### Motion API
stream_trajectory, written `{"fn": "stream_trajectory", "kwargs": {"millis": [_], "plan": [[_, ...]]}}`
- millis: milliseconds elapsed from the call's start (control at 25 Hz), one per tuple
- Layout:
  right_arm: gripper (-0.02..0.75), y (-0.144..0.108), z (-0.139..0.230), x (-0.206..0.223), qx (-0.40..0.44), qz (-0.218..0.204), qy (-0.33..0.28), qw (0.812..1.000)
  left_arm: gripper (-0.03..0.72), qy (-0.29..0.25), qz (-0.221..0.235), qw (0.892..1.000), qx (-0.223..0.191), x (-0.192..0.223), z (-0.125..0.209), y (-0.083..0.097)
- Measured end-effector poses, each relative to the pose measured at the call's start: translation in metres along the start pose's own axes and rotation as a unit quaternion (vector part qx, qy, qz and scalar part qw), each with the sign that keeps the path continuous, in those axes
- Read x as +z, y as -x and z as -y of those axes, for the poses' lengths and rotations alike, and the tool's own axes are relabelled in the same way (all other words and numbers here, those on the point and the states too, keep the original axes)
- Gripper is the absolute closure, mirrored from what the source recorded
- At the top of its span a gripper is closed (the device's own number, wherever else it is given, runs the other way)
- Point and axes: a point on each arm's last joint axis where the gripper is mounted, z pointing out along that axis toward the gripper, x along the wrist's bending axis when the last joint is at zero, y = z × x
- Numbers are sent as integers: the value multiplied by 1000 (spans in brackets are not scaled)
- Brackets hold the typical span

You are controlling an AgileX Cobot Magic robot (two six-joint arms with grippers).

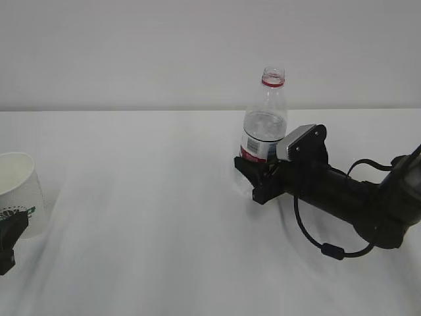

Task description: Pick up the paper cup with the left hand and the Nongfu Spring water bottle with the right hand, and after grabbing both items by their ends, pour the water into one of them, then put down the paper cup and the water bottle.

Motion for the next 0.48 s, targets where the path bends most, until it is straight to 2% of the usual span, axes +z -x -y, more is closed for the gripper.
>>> {"fn": "stream_trajectory", "kwargs": {"millis": [480], "plan": [[287,-2,-17,-13,-24,6,-26,999,184,0,1,1000,1,0,0,0]]}}
